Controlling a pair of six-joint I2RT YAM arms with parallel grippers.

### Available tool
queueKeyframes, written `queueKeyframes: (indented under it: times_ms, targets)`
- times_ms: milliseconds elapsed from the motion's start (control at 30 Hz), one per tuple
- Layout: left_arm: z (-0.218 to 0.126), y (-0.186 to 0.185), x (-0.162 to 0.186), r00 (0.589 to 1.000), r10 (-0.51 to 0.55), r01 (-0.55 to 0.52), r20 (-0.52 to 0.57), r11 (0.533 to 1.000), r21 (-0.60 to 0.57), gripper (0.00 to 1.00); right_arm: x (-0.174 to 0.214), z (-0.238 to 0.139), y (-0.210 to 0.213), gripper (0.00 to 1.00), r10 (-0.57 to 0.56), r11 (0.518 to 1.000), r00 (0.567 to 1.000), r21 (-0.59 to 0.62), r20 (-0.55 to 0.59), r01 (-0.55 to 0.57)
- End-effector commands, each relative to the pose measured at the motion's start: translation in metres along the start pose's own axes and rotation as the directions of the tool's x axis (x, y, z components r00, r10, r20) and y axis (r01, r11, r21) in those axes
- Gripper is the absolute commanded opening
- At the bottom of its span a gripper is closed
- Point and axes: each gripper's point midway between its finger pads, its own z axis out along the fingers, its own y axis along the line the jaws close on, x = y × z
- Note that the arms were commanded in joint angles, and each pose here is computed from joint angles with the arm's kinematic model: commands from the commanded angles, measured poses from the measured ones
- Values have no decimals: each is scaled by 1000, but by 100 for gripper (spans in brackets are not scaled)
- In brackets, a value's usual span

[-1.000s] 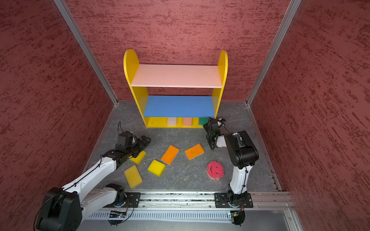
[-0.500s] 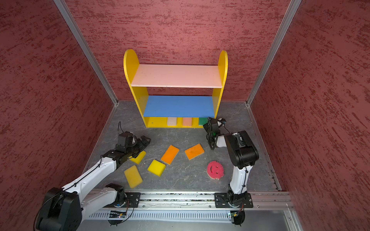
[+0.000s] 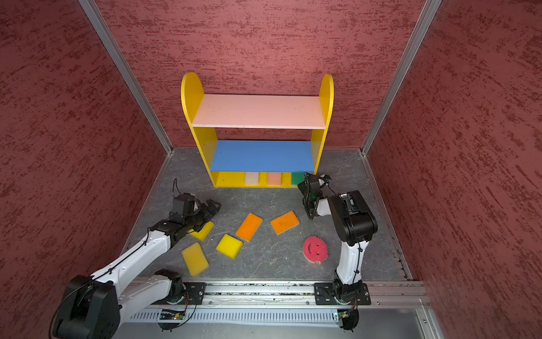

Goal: Place and organize the cleaning sponges onto the shelf

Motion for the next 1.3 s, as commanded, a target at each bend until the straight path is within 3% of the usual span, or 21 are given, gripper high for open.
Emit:
queueKeyframes:
  times_ms: [0,400,633,1267]
  targets:
    - [0,-4,-1,1000,-1,1,-2,1000,10,98,-6,2,4,0,30,999,1000,-12,7,-30]
    - [2,-4,1,1000,-3,3,-6,1000,7,98,-1,7,32,0,-96,992,994,-86,-46,92]
    - [1,-6,1,1000,-2,2,-5,1000,6,97,5,6,24,0,-116,991,991,-76,-65,111]
    - [2,-6,2,1000,5,-5,-6,1000,-1,97,-1,3,7,0,-39,999,999,-32,-17,39]
